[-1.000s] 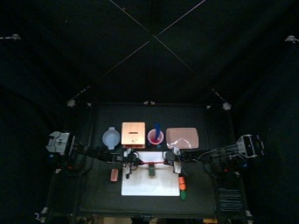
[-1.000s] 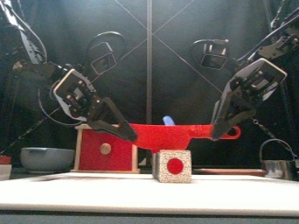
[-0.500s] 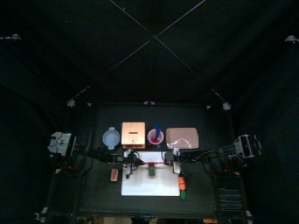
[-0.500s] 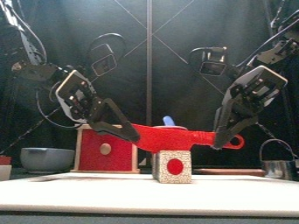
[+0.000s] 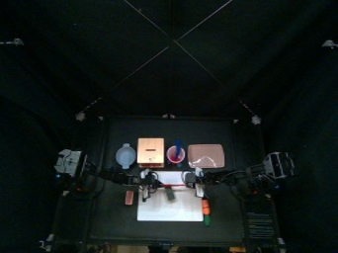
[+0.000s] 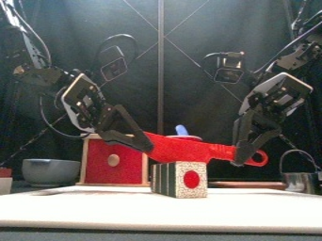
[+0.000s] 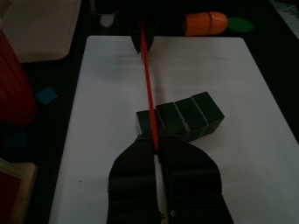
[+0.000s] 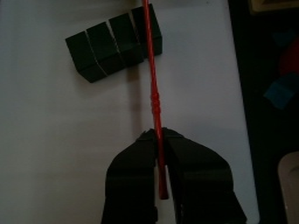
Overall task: Cut the sushi into 4 pieces with the knife
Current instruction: Cut the sushi into 4 pieces
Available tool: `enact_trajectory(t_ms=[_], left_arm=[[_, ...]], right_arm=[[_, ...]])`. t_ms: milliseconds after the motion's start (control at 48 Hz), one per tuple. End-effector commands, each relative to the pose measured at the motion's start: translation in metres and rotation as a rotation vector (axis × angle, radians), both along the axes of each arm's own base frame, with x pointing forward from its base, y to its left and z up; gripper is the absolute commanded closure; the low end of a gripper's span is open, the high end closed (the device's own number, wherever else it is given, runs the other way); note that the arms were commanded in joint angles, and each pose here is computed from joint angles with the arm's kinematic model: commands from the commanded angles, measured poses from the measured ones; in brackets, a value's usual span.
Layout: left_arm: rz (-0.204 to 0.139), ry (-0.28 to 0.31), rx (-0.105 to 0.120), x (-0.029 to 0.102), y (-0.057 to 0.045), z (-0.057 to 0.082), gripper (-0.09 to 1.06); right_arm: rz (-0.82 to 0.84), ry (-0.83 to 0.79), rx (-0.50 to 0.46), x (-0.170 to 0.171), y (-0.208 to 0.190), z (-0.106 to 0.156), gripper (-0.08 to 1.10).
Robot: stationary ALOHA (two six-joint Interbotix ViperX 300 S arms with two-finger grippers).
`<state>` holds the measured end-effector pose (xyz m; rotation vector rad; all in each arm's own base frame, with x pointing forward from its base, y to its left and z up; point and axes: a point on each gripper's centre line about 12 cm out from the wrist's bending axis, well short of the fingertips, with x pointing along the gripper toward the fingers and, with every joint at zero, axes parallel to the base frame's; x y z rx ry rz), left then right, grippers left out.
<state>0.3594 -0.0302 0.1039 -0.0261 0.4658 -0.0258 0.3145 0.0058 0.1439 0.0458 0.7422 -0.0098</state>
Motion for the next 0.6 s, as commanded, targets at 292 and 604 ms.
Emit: enact_trajectory(t_ms=[292,604], left_arm=[[-0.03,-0.062,-0.01,0.007,-0.011,0.031,0.79],[-0.02,-0.047,-0.02,0.007,-0.012,0.026,0.79]], right_arm=[[0.013,-0.189,-0.024,0.015,-0.003,0.061,0.85],[0.009,-0.161,-0.054,0.016,-0.011,0.05,0.85]])
